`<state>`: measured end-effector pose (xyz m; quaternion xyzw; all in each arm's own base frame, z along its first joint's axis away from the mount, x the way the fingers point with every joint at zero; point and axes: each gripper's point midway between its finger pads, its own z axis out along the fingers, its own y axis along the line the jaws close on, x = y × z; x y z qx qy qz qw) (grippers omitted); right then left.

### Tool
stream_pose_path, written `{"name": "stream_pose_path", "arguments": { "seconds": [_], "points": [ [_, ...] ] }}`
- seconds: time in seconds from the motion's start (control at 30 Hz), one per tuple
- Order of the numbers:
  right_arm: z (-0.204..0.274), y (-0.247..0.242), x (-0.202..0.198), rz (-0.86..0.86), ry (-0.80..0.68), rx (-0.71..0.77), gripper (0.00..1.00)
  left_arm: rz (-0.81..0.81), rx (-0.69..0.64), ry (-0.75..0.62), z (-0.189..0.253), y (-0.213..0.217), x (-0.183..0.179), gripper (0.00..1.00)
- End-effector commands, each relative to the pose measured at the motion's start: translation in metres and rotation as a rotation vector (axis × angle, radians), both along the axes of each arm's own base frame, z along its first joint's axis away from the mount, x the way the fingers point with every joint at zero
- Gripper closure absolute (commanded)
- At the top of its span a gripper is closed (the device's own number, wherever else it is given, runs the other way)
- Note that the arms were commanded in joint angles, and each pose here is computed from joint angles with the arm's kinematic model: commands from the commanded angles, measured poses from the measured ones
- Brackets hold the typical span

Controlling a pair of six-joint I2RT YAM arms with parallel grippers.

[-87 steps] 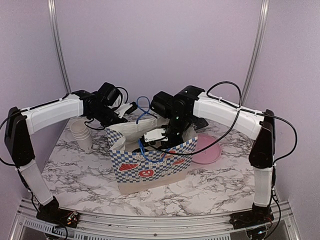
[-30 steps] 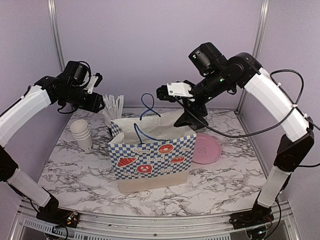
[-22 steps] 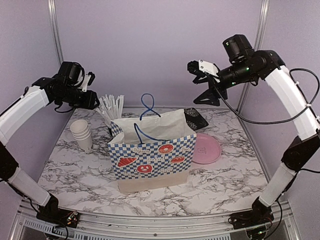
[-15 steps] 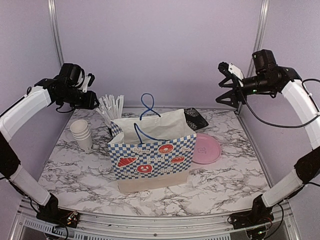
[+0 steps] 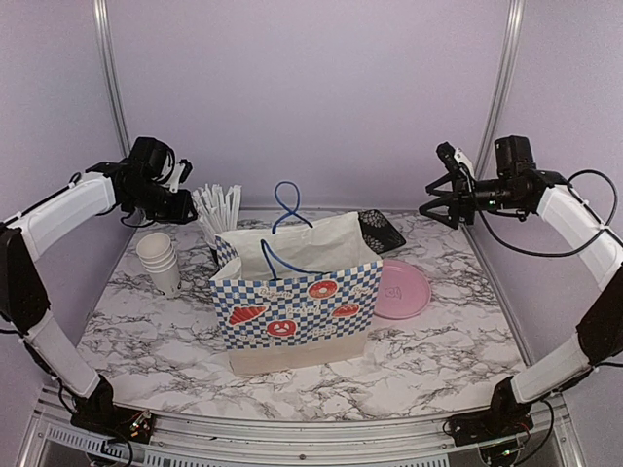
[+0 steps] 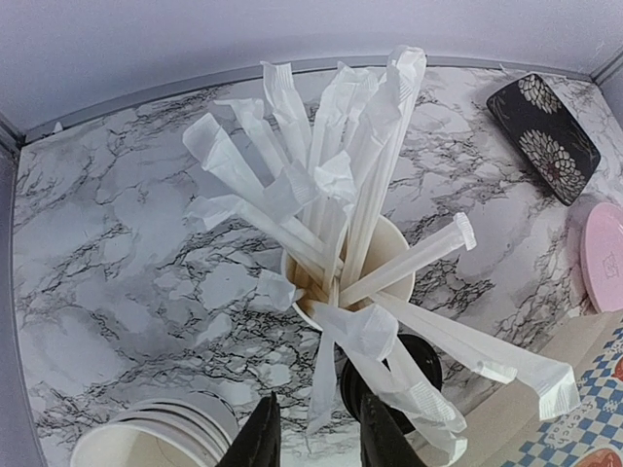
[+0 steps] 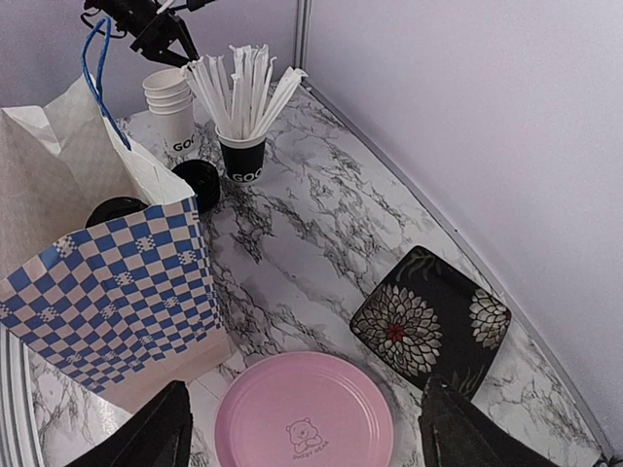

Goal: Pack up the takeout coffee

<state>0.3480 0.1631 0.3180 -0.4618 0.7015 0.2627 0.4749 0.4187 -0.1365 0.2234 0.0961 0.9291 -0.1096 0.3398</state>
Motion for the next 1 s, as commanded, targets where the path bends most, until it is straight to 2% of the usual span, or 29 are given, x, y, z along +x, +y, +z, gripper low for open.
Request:
{"name": "stream_pose_path", "arguments": {
  "seconds": [0.0, 0.13, 0.37, 0.57, 0.97],
  "points": [
    [0.02, 0.003, 0.0, 0.02, -0.055, 0.051, 0.22, -0.013, -0.024, -0.022, 0.0, -0.004, 0.01, 0.75],
    [0.018, 0.004, 0.0, 0.025, -0.048, 0.055, 0.23, -0.019, -0.026, -0.032, 0.004, -0.005, 0.011, 0.88],
    [0.018, 0.004, 0.002, 0.025, -0.047, 0.056, 0.23, 0.001, -0.007, -0.052, 0.037, 0.006, -0.01, 1.0],
    [0.02, 0.005, 0.004, 0.033, -0.045, 0.057, 0.23, 0.037, 0.008, -0.114, 0.086, 0.024, -0.045, 1.0],
    [0.024, 0.007, 0.007, 0.041, -0.042, 0.065, 0.23, 0.067, -0.091, -0.428, 0.225, 0.045, -0.106, 1.0]
  ]
}}
